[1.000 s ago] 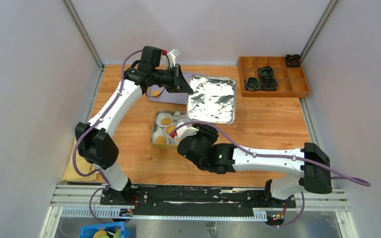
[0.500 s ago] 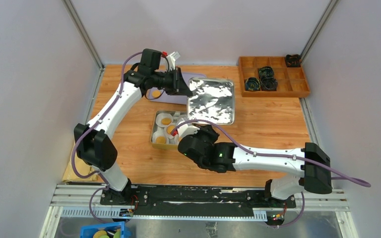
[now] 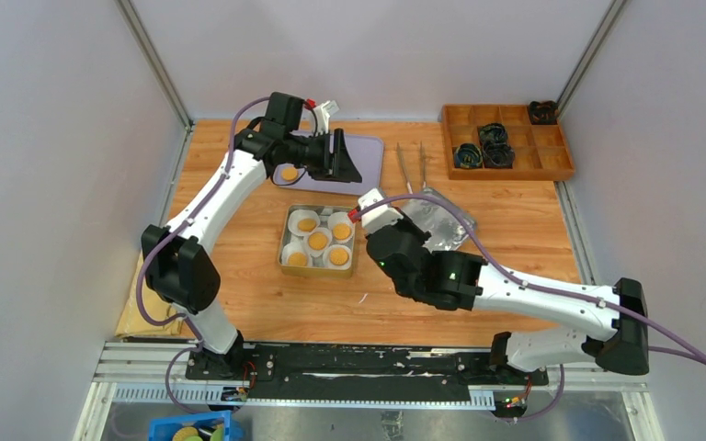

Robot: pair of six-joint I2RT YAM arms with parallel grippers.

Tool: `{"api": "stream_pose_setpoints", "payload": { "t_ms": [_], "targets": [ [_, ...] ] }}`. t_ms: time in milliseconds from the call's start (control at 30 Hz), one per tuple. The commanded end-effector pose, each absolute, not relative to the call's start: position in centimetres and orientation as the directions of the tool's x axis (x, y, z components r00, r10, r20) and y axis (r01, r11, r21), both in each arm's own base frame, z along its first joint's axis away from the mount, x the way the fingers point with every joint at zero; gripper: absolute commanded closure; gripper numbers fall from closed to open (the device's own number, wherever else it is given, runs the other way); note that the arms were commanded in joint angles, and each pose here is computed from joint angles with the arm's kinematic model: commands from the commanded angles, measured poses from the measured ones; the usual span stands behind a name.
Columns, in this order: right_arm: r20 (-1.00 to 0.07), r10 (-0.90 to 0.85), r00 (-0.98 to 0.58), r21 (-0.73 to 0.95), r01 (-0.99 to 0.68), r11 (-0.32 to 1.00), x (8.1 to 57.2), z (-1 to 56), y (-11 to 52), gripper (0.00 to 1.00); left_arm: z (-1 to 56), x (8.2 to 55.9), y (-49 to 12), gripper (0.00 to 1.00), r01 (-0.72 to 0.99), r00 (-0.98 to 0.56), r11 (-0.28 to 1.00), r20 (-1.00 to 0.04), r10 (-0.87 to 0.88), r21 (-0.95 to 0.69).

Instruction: Pack the cookies

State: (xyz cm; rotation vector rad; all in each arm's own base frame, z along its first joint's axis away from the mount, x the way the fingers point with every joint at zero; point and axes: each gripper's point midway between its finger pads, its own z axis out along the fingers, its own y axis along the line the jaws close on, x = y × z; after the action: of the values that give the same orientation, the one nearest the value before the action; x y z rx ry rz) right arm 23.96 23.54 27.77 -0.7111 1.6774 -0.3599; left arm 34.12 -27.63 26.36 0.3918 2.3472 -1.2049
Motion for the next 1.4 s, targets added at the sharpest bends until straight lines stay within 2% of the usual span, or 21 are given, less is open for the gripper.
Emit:
{"api": "stream_pose_setpoints", "payload": {
  "t_ms": [0, 167, 200, 233, 367, 433, 600, 700, 767, 867, 1033, 1200, 1367],
  "targets": [
    [-0.819, -0.554, -0.148, -0.506, -0.269, 0.820, 24.6, 27.2, 22.0, 0.90, 27.8, 34.5, -28.1, 0.47, 0.492, -0.823, 0.548, -0.567, 0.039, -0.677],
    [-0.858, -0.413, -0.304, -0.341, -0.265, 0.902, 25.3, 23.7, 19.5, 0.43, 27.0, 34.7, -28.1, 0.45, 0.482, -0.826, 0.561, -0.562, 0.036, -0.673],
    [-0.861, -0.392, -0.323, -0.314, -0.269, 0.911, 25.5, 23.2, 19.2, 0.35, 26.8, 34.7, -28.3, 0.45, 0.484, -0.825, 0.564, -0.563, 0.040, -0.669],
    [-0.861, -0.373, -0.347, -0.292, -0.263, 0.919, 25.6, 22.7, 18.7, 0.32, 26.3, 34.6, -28.6, 0.44, 0.490, -0.826, 0.562, -0.561, 0.054, -0.667],
    [-0.829, -0.280, -0.484, -0.235, -0.153, 0.960, 26.7, 20.4, 15.3, 0.33, 25.3, 34.2, -30.8, 0.43, 0.537, -0.806, 0.556, -0.581, 0.117, -0.634],
    [-0.805, -0.226, -0.549, -0.192, -0.119, 0.974, 26.9, 18.9, 14.6, 0.37, 24.8, 34.2, -31.9, 0.44, 0.544, -0.805, 0.554, -0.578, 0.133, -0.630],
    [-0.743, -0.212, -0.635, -0.216, -0.072, 0.974, 27.1, 15.7, 13.9, 0.50, 22.6, 34.8, -32.9, 0.45, 0.550, -0.792, 0.592, -0.593, 0.146, -0.589],
    [-0.663, -0.042, -0.748, -0.218, 0.139, 0.966, 26.4, 13.4, 9.9, 0.68, 21.1, 35.0, -32.5, 0.46, 0.545, -0.788, 0.623, -0.596, 0.152, -0.561],
    [-0.619, 0.083, -0.781, -0.155, 0.225, 0.962, 25.4, 11.6, 8.6, 0.75, 20.2, 34.4, -32.8, 0.46, 0.569, -0.775, 0.624, -0.603, 0.188, -0.536],
    [-0.611, 0.187, -0.769, -0.076, 0.292, 0.953, 23.8, 10.2, 7.8, 0.74, 18.6, 33.3, -34.3, 0.45, 0.615, -0.759, 0.588, -0.596, 0.261, -0.525],
    [-0.572, 0.298, -0.764, -0.028, 0.381, 0.924, 21.4, 9.0, 6.6, 0.69, 16.1, 33.0, -36.1, 0.47, 0.591, -0.796, 0.570, -0.529, 0.295, -0.571],
    [-0.506, 0.434, -0.745, -0.009, 0.508, 0.862, 18.5, 6.6, 5.7, 0.70, 15.6, 33.0, -36.4, 0.47, 0.606, -0.784, 0.567, -0.540, 0.305, -0.559],
    [-0.493, 0.554, -0.671, 0.033, 0.622, 0.782, 16.6, 5.4, 4.7, 0.68, 15.1, 32.7, -37.0, 0.47, 0.604, -0.789, 0.536, -0.537, 0.298, -0.590]
  ]
}}
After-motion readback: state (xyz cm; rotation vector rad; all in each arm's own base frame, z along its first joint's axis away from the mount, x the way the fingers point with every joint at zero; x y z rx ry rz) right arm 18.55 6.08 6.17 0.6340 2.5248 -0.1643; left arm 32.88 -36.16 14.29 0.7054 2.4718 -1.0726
